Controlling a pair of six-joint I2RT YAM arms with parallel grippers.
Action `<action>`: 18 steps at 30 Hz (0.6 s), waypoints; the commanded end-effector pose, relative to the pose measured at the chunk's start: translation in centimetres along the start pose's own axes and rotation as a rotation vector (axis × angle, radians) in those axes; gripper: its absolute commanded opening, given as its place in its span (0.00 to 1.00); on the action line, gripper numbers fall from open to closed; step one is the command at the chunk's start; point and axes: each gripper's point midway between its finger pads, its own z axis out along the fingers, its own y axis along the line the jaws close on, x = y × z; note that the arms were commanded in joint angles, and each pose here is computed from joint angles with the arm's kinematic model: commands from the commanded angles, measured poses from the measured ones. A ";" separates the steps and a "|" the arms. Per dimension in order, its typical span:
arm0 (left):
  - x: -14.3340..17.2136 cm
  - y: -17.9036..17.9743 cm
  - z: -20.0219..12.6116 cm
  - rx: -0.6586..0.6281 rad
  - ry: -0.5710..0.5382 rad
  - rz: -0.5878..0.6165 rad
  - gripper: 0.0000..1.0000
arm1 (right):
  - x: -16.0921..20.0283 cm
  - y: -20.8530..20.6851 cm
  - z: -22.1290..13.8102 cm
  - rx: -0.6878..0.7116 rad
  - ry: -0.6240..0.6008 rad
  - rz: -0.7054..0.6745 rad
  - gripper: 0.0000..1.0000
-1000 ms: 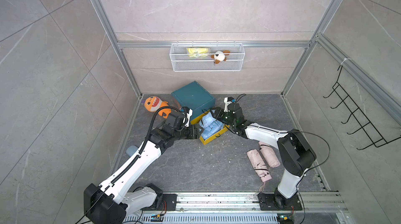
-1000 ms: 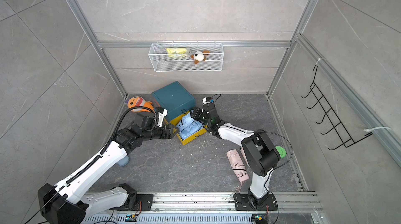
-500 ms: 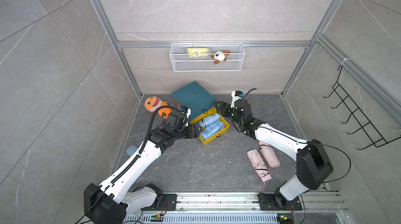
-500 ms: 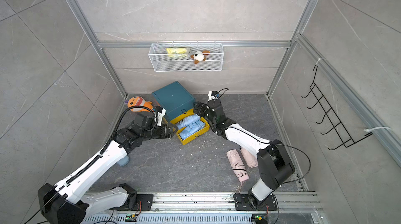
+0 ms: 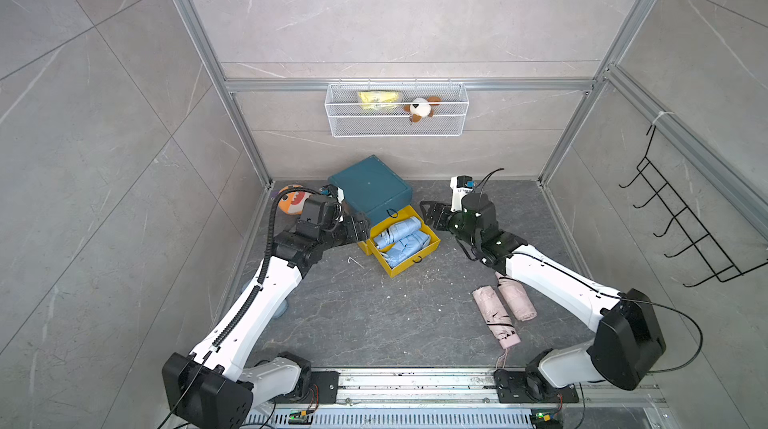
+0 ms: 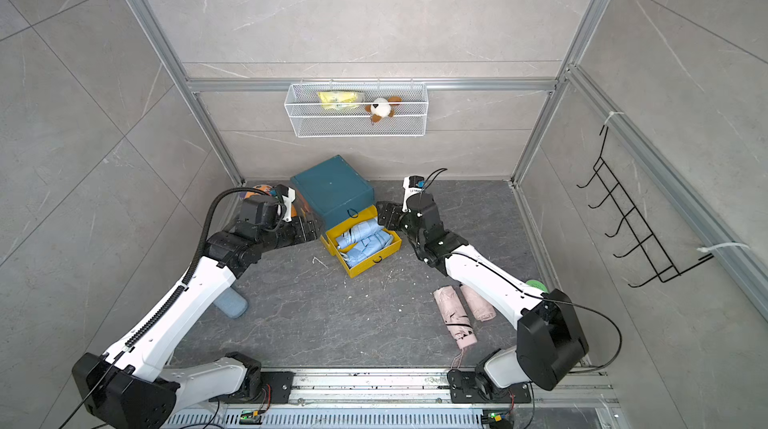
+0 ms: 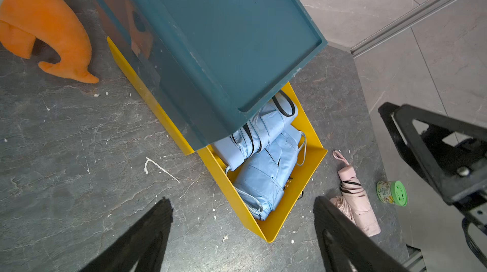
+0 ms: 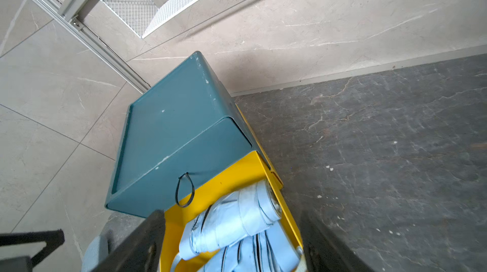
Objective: Place the umbrella in the drawer by color
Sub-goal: Place the umbrella in the drawer.
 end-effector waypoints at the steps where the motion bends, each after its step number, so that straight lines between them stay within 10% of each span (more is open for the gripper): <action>1: -1.6 0.5 0.3 -0.006 -0.019 -0.040 0.88 | 1.6 0.2 -1.6 -0.024 0.072 -0.076 0.82; 18: -6.7 2.6 4.0 -0.002 -0.062 -0.143 0.88 | 11.5 0.2 -4.7 -0.059 0.323 -0.218 0.81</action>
